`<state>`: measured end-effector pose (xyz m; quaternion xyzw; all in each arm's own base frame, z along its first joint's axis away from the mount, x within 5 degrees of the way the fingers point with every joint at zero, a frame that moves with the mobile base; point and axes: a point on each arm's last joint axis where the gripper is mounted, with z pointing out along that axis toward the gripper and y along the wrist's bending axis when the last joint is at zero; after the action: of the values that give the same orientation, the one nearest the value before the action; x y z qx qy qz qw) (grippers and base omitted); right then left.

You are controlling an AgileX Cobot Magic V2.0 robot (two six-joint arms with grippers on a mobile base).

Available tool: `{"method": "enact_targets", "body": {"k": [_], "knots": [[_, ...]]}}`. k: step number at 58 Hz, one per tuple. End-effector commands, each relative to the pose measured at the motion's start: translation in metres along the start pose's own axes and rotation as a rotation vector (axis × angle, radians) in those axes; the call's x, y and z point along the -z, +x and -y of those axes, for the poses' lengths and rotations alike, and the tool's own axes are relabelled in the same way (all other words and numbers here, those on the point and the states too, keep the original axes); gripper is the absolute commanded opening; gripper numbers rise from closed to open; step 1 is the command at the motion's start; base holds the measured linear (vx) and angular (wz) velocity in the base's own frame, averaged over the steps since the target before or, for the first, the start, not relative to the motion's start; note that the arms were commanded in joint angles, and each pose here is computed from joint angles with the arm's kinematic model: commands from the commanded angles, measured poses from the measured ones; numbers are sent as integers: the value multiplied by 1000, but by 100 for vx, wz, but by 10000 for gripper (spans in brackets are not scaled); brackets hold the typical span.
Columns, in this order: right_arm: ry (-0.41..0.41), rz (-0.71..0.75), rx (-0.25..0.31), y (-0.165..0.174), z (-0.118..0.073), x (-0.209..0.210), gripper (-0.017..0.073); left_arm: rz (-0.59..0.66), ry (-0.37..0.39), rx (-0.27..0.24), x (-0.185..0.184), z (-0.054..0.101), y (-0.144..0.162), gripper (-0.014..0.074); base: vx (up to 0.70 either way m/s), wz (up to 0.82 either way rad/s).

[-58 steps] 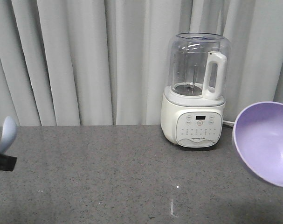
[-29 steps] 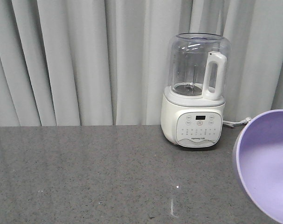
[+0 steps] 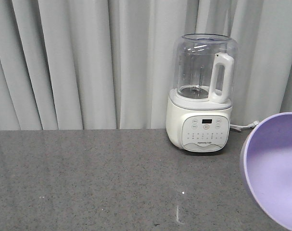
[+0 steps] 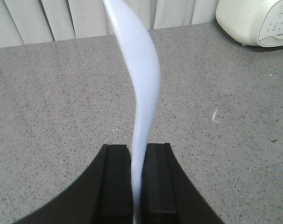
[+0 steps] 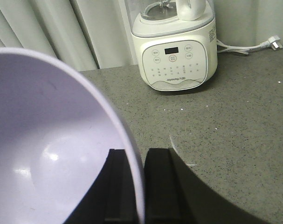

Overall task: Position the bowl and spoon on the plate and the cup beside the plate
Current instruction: 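Drive the base, holding spoon and bowl, to the counter with the plate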

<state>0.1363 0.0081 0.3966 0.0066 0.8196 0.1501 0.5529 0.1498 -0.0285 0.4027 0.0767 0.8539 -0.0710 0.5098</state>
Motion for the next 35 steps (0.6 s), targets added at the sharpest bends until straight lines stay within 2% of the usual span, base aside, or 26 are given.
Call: {"method": "enact_targets", "body": {"k": [1,35], "knots": [[8,106,-8,-14,-2,5,-8,106,8,13,7,1,-14,0,0,0],[8,106,-8,-14,-2,5,-8,106,8,13,7,1,-14,0,-3,-6]]}}
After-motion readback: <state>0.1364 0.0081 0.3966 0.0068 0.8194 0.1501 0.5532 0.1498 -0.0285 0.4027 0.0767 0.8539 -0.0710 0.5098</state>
